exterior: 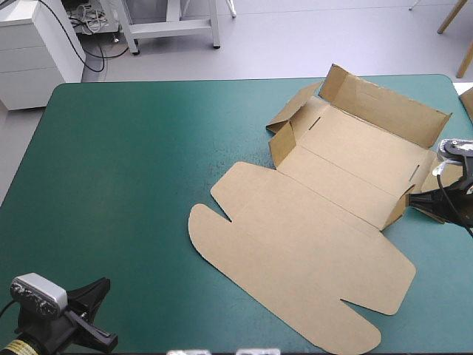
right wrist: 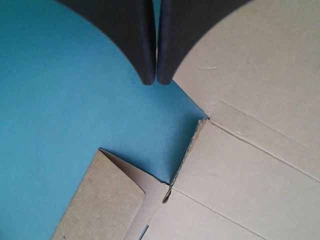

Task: Fold the box

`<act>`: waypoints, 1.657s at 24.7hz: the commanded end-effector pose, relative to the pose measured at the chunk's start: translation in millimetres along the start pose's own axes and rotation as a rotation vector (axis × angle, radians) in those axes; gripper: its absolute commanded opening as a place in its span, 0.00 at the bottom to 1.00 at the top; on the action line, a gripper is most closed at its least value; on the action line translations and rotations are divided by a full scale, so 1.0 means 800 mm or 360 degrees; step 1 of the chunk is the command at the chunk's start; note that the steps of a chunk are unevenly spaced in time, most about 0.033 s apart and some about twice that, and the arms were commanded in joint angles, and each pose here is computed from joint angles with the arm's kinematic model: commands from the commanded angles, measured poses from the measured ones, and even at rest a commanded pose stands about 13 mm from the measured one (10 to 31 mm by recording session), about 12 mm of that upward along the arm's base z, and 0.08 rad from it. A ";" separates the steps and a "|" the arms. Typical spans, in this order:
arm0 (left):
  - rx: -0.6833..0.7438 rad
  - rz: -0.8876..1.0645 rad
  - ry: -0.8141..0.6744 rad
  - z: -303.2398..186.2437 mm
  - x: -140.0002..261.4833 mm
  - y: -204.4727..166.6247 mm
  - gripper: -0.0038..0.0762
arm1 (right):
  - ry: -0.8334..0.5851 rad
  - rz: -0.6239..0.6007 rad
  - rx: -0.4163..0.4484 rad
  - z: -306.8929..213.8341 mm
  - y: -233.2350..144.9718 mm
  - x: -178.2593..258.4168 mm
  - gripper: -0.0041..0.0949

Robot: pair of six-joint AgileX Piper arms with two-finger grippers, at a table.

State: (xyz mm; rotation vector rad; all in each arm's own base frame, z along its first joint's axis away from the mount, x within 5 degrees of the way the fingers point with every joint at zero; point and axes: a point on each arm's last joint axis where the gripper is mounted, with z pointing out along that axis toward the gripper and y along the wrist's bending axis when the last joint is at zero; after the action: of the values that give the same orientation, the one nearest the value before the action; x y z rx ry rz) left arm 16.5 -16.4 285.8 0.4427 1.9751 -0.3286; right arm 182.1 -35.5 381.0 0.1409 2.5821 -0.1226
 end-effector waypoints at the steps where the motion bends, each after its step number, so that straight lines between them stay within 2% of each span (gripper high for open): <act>1: 0.0016 -0.0015 -0.0121 -0.003 -0.016 -0.001 0.04 | -0.0140 0.0016 -0.0066 -0.017 0.003 -0.008 0.14; 4: 0.0016 -0.0015 -0.0121 -0.003 -0.016 -0.001 0.04 | -0.0147 0.0063 -0.0191 -0.017 0.012 -0.009 0.32; 7: 0.0016 -0.0015 -0.0121 -0.003 -0.016 -0.001 0.04 | -0.0136 0.0101 -0.0247 -0.014 0.016 -0.011 0.48; 8: 0.0016 -0.0015 -0.0121 -0.003 -0.016 -0.001 0.04 | -0.0111 0.0181 -0.0251 -0.009 0.015 -0.013 0.52; 12: 0.0011 -0.0010 -0.0121 -0.003 -0.015 0.000 0.04 | -0.0018 0.0354 -0.0226 0.011 0.013 -0.021 0.52; 17: 0.0011 -0.0010 -0.0121 -0.003 -0.015 0.000 0.04 | 0.0120 0.0414 -0.0217 0.050 0.012 -0.034 0.52; 28: 0.0011 -0.0010 -0.0121 -0.003 -0.015 0.000 0.04 | 0.0350 0.0441 -0.0196 0.141 0.011 -0.054 0.52; 36: 0.0011 -0.0010 -0.0121 -0.003 -0.015 0.000 0.04 | 0.0427 0.0451 -0.0186 0.180 0.011 -0.058 0.52; 41: 0.0011 -0.0010 -0.0121 -0.003 -0.015 0.000 0.04 | 0.0390 0.0467 -0.0183 0.191 0.011 -0.062 0.52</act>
State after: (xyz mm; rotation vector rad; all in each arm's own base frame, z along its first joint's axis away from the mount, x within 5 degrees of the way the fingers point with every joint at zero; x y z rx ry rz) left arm 16.5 -16.3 285.8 0.4428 1.9750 -0.3274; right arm 300.8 -45.4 260.3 0.5264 2.8596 0.1698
